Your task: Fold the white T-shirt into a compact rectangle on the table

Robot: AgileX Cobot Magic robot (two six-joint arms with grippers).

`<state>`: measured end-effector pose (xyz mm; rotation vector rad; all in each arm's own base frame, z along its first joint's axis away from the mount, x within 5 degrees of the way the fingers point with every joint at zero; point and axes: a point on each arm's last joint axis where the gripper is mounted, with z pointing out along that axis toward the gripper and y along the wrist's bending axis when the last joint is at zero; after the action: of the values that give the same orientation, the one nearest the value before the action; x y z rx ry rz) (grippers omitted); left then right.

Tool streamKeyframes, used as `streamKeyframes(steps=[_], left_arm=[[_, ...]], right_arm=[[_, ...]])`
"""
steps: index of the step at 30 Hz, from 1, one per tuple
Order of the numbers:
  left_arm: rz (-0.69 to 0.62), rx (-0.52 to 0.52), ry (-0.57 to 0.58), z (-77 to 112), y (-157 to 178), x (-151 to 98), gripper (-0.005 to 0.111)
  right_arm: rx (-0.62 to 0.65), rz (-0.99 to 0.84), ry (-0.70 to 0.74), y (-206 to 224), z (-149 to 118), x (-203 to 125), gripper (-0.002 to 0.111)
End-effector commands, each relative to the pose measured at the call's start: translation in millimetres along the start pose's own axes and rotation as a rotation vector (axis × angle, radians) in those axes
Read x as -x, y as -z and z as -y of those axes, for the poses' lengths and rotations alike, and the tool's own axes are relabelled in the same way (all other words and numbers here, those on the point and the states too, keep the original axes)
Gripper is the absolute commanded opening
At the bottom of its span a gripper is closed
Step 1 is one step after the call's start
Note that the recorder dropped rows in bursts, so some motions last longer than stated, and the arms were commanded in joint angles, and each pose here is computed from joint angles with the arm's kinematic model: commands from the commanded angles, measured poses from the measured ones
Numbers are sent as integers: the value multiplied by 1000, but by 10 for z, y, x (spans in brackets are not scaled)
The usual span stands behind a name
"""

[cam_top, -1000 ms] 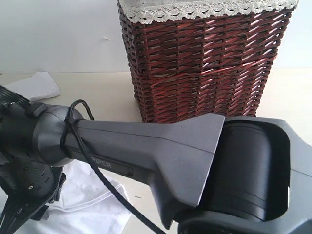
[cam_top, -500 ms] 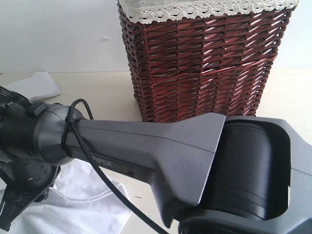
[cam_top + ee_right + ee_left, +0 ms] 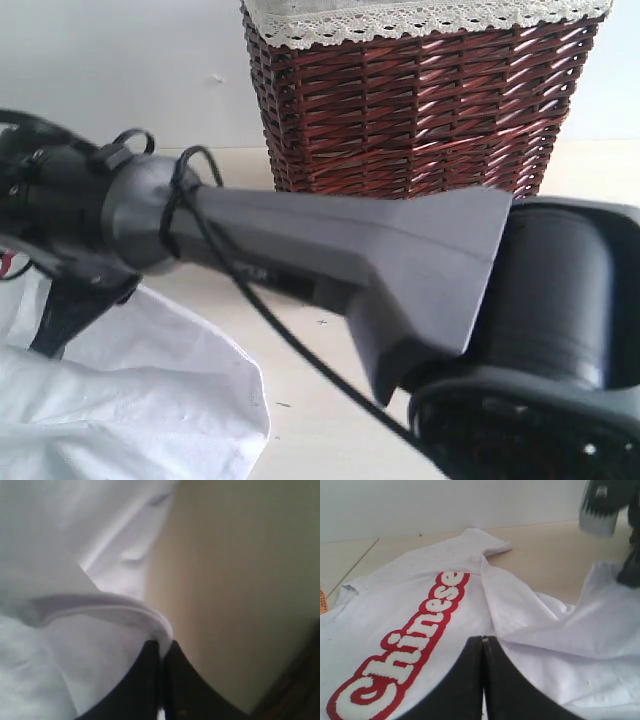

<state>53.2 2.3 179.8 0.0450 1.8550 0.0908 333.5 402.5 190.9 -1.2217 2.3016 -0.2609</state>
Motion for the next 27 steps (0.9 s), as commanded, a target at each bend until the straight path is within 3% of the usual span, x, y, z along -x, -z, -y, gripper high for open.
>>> streamKeyframes(steps=[1, 4, 9, 18, 24, 27], left_arm=[[15, -4, 5, 2, 4, 12, 0], [15, -4, 5, 2, 4, 12, 0], [15, -4, 5, 2, 4, 12, 0], [15, -4, 5, 2, 4, 12, 0], [15, -4, 5, 2, 4, 12, 0], [15, -4, 5, 2, 4, 12, 0]], right_arm=[[-197, 63, -216, 123, 653, -4, 0], [-301, 87, -367, 90, 982, -63, 0], [-256, 58, -449, -2, 1162, -152, 3], [-230, 56, -434, -4, 1127, -143, 28], [-108, 99, -236, 49, 830, -17, 26], [12, 156, -208, -4, 684, 50, 13]])
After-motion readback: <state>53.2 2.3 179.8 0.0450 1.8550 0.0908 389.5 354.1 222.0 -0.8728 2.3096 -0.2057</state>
